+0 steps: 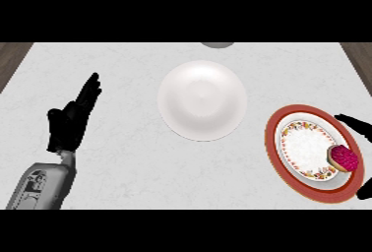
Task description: Pick the cupcake from the plate and place it in the plate
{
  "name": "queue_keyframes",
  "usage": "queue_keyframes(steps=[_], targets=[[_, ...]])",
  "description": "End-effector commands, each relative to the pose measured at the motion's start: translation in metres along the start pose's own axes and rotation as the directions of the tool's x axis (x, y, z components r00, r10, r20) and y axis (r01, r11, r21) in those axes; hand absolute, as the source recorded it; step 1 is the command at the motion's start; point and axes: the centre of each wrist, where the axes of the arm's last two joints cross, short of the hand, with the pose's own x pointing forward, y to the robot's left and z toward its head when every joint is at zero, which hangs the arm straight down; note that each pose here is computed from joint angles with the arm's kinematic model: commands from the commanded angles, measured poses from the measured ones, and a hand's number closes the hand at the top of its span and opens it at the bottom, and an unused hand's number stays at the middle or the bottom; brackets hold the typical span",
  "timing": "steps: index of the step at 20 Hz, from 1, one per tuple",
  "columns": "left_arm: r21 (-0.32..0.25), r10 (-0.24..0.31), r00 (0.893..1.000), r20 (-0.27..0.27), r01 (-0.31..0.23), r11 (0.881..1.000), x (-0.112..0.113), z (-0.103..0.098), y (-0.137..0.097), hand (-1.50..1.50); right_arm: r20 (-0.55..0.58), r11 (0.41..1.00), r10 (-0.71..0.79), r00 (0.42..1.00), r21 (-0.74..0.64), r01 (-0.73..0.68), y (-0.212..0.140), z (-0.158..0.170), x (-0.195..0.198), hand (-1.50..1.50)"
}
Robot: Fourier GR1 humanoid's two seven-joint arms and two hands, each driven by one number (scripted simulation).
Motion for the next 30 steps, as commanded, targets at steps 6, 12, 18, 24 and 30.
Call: queue_keyframes(steps=[6, 12, 18, 24, 30], targets=[[-0.007, -0.004, 1.0, 0.001, 0.004, 1.0, 0.001, 0.013, -0.003, 0.0, -0.037, 0.999, 0.014, 0.999, 0.052, -0.012, 0.019, -0.037, -0.013, -1.5], [0.018, -0.013, 1.0, -0.015, 0.013, 1.0, -0.012, -0.004, -0.013, 0.0, -0.039, 0.998, 0.017, 0.999, 0.056, -0.015, 0.025, -0.036, -0.019, -1.5], [0.002, -0.004, 1.0, -0.008, 0.004, 1.0, 0.003, -0.004, 0.012, 0.0, 0.017, 0.998, 0.041, 0.999, -0.048, -0.04, 0.036, -0.057, -0.013, 1.5], [-0.013, 0.006, 1.0, -0.004, -0.006, 1.0, -0.007, -0.002, -0.005, 0.0, 0.002, 0.995, 0.045, 0.999, -0.088, -0.045, 0.031, -0.063, -0.03, 1.5], [0.0, 0.016, 1.0, 0.005, -0.016, 1.0, 0.012, 0.0, -0.009, 0.0, -0.02, 0.986, 0.101, 0.995, -0.133, -0.103, 0.011, -0.096, -0.015, 1.5]])
